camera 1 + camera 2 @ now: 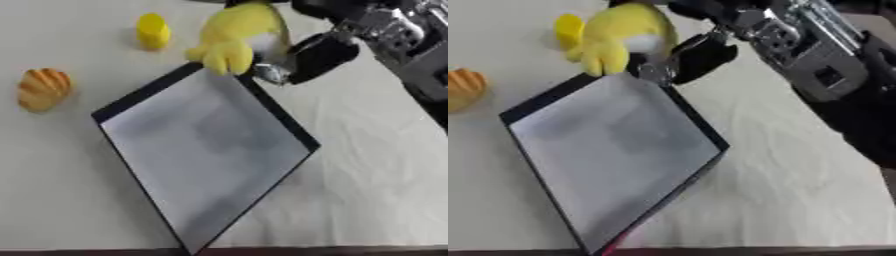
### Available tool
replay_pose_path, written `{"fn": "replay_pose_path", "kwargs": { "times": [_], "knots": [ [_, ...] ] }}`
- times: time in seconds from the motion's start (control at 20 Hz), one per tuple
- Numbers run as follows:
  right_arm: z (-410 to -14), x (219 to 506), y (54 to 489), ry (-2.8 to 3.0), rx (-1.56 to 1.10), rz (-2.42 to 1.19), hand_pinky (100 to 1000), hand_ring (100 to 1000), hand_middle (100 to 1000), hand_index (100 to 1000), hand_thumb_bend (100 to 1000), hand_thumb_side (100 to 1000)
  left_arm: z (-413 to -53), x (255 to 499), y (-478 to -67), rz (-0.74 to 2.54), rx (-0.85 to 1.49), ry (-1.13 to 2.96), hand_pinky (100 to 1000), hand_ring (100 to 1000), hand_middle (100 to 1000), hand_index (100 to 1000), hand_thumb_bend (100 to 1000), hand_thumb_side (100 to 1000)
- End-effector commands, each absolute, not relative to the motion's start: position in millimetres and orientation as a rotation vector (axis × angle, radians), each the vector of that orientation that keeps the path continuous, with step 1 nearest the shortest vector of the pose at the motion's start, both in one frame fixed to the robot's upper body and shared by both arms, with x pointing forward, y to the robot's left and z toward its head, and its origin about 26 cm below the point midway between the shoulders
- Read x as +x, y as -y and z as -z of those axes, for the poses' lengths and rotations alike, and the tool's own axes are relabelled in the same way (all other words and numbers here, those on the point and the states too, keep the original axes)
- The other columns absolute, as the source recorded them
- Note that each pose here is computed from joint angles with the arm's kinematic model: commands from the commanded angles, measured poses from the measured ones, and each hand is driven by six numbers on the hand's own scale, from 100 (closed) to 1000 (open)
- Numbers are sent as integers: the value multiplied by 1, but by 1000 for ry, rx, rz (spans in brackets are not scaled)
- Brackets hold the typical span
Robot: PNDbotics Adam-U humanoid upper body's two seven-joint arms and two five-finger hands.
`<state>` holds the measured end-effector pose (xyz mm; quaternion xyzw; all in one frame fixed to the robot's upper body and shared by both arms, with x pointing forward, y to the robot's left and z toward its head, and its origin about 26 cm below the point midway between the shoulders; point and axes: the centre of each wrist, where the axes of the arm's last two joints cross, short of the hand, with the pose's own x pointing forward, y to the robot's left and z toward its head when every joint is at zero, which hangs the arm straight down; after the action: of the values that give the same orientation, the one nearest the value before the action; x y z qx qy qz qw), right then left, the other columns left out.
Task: Pick up objects on the table and place them in the box.
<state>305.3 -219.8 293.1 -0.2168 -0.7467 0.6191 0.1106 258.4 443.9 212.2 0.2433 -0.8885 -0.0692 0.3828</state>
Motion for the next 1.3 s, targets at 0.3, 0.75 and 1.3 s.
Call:
{"fn": "replay_pose_path", "kwargs": {
  "times": [0.3,0.75,1.3],
  "knots": [
    [-272,302,198,2086,-583,-1915,781,739,542,681,146,433,-234,265,-440,265,590,2297,777,727,758,816,100,715],
    [-244,299,186,1896,-615,-1967,791,754,562,684,136,469,-238,272,-430,273,531,2313,777,726,757,815,100,728],
    [-241,299,185,1790,-680,-2073,943,983,822,883,364,598,-236,273,-430,261,518,2303,777,726,757,815,100,736]
  ]
}}
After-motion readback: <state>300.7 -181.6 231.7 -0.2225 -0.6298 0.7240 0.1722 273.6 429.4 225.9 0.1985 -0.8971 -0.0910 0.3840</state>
